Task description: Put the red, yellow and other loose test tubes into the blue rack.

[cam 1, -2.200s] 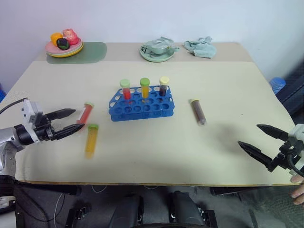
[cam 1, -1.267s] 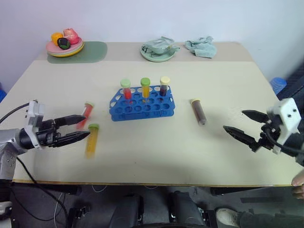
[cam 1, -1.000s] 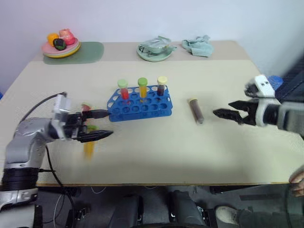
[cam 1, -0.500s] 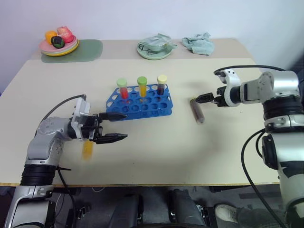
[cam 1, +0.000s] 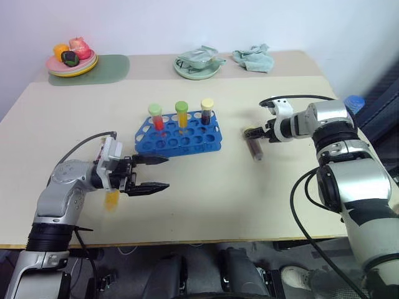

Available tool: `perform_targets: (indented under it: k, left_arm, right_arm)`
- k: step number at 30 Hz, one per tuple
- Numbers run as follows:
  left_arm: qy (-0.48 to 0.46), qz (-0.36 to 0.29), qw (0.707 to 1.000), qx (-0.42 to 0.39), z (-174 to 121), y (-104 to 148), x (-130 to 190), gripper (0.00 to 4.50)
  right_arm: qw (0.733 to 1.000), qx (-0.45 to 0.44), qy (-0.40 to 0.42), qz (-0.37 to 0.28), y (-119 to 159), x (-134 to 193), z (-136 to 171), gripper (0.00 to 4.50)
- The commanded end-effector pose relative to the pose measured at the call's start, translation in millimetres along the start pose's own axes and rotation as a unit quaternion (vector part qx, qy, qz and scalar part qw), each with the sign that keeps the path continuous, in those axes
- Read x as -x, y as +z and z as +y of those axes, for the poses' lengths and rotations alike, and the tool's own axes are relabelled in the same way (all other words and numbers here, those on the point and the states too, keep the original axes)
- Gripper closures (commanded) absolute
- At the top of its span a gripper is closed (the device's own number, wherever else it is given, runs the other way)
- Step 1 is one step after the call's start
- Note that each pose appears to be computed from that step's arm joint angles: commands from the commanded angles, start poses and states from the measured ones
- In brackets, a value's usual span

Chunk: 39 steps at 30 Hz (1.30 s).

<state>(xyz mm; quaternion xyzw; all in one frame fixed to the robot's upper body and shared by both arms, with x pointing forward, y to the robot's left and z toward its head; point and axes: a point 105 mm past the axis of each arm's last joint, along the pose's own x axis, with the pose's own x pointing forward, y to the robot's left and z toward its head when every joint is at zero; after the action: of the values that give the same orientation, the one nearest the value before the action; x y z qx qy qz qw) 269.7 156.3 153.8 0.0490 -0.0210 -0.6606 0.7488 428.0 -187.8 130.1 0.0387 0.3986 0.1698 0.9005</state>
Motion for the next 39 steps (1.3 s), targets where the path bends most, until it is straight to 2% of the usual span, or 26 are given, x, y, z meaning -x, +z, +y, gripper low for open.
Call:
perform_targets:
  k: [1,3,9,13,15,19,21,23,28,31,32,35,39]
  left_arm:
    - [0.010,0.000,1.000,-0.017,-1.2,8.2,3.5,0.72]
    - [0.012,0.001,1.000,-0.017,-1.6,8.3,4.4,0.72]
    - [0.016,0.002,1.000,-0.016,-3.0,7.0,5.4,0.72]
    - [0.022,0.002,1.000,-0.016,-3.2,6.8,7.9,0.72]
    - [0.026,0.002,1.000,-0.015,-3.3,6.5,9.4,0.72]
    - [0.037,0.004,0.999,-0.011,-2.8,4.6,14.9,0.72]
    - [0.043,0.005,0.999,-0.010,-2.1,4.0,18.0,0.72]
    - [0.048,0.006,0.999,-0.009,-1.2,3.8,19.8,0.72]
    - [0.053,0.005,0.999,-0.010,1.8,5.5,22.7,0.72]
    - [0.057,0.006,0.998,-0.012,4.0,7.0,25.0,0.72]
    - [0.061,0.005,0.998,-0.012,4.5,8.0,26.3,0.72]
    - [0.072,0.007,0.997,-0.011,4.1,8.8,30.5,0.72]
    - [0.097,0.007,0.995,-0.009,0.5,11.0,39.4,0.72]
  right_arm:
    - [1.000,0.014,-0.016,0.012,-5.0,-6.7,-0.2,2.30]
    - [0.999,0.027,-0.009,0.019,-6.2,-8.7,3.7,3.22]
    - [0.997,0.078,0.002,0.023,-0.6,-8.1,14.0,3.22]
    - [0.993,0.102,0.052,-0.016,19.9,13.8,35.2,3.22]
    - [0.988,0.126,0.075,-0.046,25.7,28.7,49.0,3.22]
    - [0.969,0.137,0.134,-0.156,39.8,71.5,83.2,3.22]
    - [0.943,0.120,0.183,-0.249,50.4,94.6,99.4,3.22]
    - [0.919,0.152,0.172,-0.321,51.7,106.8,102.1,3.22]
    - [0.841,0.198,0.186,-0.467,50.1,114.2,129.1,3.22]
    - [0.807,0.203,0.183,-0.523,51.5,104.7,136.8,3.22]
    - [0.786,0.212,0.183,-0.551,51.5,101.9,139.6,3.22]
    - [0.755,0.208,0.184,-0.594,49.5,90.2,143.9,3.22]
    - [0.737,0.184,0.203,-0.618,44.1,75.2,153.7,3.22]
